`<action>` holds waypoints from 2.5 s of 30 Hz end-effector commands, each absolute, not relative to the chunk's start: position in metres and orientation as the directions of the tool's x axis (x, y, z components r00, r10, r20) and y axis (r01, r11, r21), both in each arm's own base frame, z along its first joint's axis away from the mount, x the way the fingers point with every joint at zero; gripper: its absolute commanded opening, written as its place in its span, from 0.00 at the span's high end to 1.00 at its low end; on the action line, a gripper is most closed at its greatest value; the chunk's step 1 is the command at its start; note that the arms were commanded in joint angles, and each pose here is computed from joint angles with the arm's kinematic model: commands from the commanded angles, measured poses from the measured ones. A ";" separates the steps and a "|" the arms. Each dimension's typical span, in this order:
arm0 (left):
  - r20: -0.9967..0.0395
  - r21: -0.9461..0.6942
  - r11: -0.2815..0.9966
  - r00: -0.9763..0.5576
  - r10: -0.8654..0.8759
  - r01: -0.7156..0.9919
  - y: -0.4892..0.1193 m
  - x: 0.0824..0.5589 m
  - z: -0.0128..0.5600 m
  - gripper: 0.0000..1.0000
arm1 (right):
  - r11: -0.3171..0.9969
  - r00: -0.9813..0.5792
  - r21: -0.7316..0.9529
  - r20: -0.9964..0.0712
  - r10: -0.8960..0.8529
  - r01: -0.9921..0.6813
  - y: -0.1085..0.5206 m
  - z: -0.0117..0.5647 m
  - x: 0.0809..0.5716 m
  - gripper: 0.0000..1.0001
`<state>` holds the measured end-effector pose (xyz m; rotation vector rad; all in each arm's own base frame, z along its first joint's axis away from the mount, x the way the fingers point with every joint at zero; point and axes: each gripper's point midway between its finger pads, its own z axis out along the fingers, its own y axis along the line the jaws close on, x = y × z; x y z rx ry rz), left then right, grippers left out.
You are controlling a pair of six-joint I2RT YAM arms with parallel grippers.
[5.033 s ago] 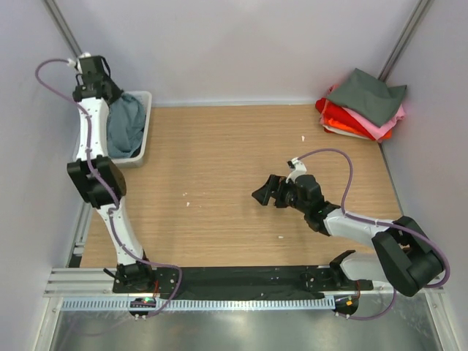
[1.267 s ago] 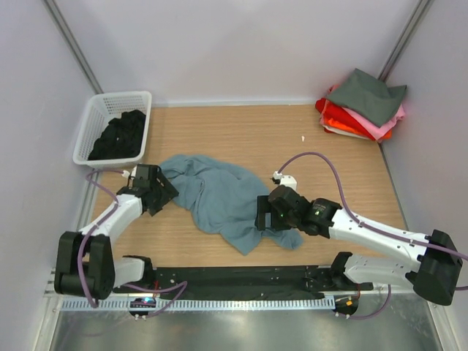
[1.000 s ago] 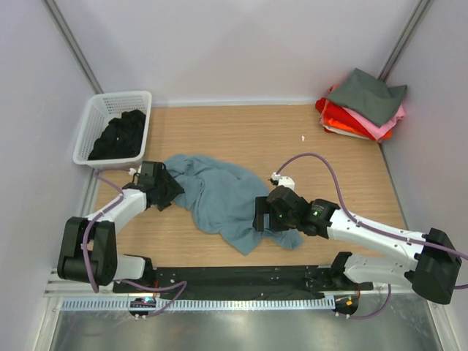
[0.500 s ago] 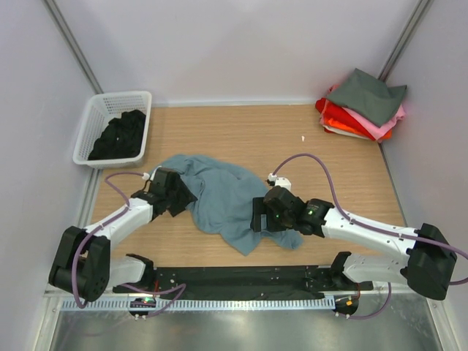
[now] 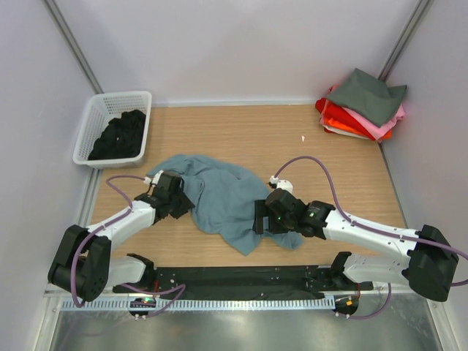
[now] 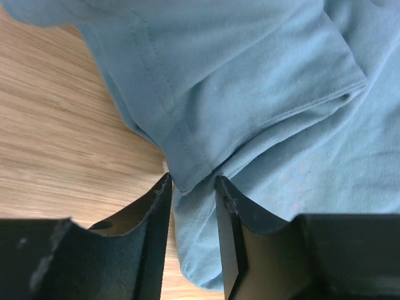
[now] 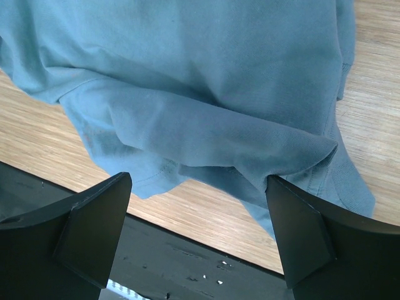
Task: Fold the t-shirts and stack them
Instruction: Flatten the tshirt out
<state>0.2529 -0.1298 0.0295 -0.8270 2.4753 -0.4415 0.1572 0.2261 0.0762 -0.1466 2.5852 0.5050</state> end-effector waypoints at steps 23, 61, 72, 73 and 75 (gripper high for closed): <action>-0.453 -0.405 0.778 -0.634 -0.627 -0.480 -0.113 0.269 0.032 0.70 | 0.918 -0.869 0.346 -0.494 0.002 -0.194 0.234 0.077 0.159 0.06; -0.470 -0.453 0.775 -0.621 -0.628 -0.441 -0.115 0.266 0.040 1.00 | 0.952 -0.858 0.228 -0.510 -0.062 -0.204 0.270 0.046 0.098 0.06; -0.471 -0.454 0.775 -0.620 -0.627 -0.439 -0.115 0.266 0.039 1.00 | 0.940 -0.880 0.307 -0.475 0.018 -0.146 0.279 0.017 0.129 0.34; -0.472 -0.456 0.775 -0.619 -0.628 -0.438 -0.115 0.267 0.040 1.00 | 0.939 -0.878 0.306 -0.479 0.011 -0.155 0.281 0.018 0.131 0.37; -0.471 -0.452 0.775 -0.620 -0.628 -0.442 -0.114 0.266 0.039 1.00 | 0.934 -0.876 0.316 -0.482 0.008 -0.165 0.285 0.022 0.132 0.52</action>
